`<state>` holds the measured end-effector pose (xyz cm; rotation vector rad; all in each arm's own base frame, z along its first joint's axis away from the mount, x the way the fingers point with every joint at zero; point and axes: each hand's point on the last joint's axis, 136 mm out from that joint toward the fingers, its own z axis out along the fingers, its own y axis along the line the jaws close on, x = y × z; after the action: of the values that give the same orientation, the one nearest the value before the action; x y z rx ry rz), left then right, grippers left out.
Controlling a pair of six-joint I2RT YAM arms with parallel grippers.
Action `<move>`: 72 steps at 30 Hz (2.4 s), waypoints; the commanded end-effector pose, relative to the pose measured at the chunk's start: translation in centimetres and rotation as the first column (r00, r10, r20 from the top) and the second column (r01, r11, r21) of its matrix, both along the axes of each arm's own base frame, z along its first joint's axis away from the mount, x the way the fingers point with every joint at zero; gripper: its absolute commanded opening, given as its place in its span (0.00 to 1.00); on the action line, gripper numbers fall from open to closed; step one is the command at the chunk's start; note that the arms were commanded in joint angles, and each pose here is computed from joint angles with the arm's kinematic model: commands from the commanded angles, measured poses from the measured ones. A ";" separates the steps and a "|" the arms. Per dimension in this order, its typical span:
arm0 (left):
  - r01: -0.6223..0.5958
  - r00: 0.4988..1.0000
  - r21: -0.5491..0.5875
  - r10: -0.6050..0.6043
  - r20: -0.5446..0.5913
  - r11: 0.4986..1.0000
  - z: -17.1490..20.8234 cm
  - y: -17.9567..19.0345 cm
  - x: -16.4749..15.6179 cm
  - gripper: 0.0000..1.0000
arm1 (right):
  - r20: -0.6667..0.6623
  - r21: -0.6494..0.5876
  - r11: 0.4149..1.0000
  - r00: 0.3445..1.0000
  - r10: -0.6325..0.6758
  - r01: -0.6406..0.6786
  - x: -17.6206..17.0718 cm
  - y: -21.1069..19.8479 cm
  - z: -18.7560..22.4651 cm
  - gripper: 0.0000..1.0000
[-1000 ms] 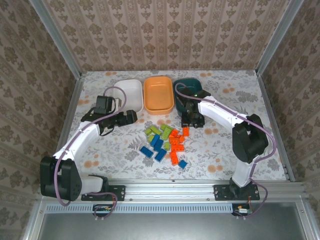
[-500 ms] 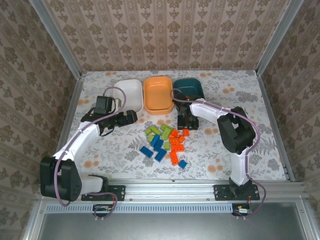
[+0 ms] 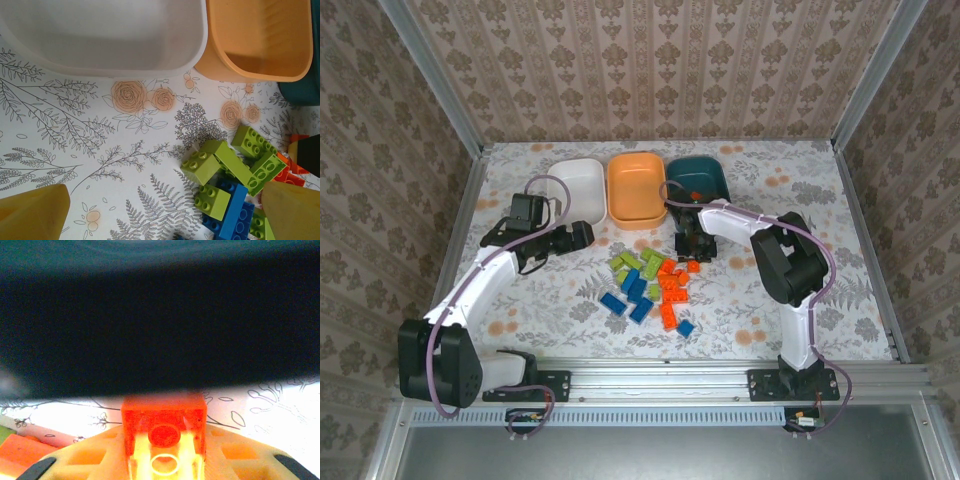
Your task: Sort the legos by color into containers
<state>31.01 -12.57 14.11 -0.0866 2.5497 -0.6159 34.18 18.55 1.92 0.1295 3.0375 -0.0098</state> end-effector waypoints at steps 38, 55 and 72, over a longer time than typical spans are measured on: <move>0.174 0.975 0.038 -0.166 -0.148 0.984 -2.7 -1.9 -3.7 0.97 | 0.118 0.132 0.983 0.983 -0.140 0.124 16.7 -2.9 5.0 0.40; 0.219 0.963 0.030 -0.211 -0.166 0.975 -3.6 -2.6 -4.9 0.94 | 0.134 0.129 0.991 0.991 0.009 -0.027 8.3 -1.6 12.8 0.58; 0.253 0.953 0.018 -0.246 -0.178 0.967 -4.7 -3.1 -5.2 0.95 | -0.105 0.077 0.847 0.840 0.532 -0.526 -15.8 3.0 4.8 0.73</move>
<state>25.94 -15.13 9.06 0.1475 2.7768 -0.6563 18.85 21.39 7.39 -0.6158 3.1422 0.1134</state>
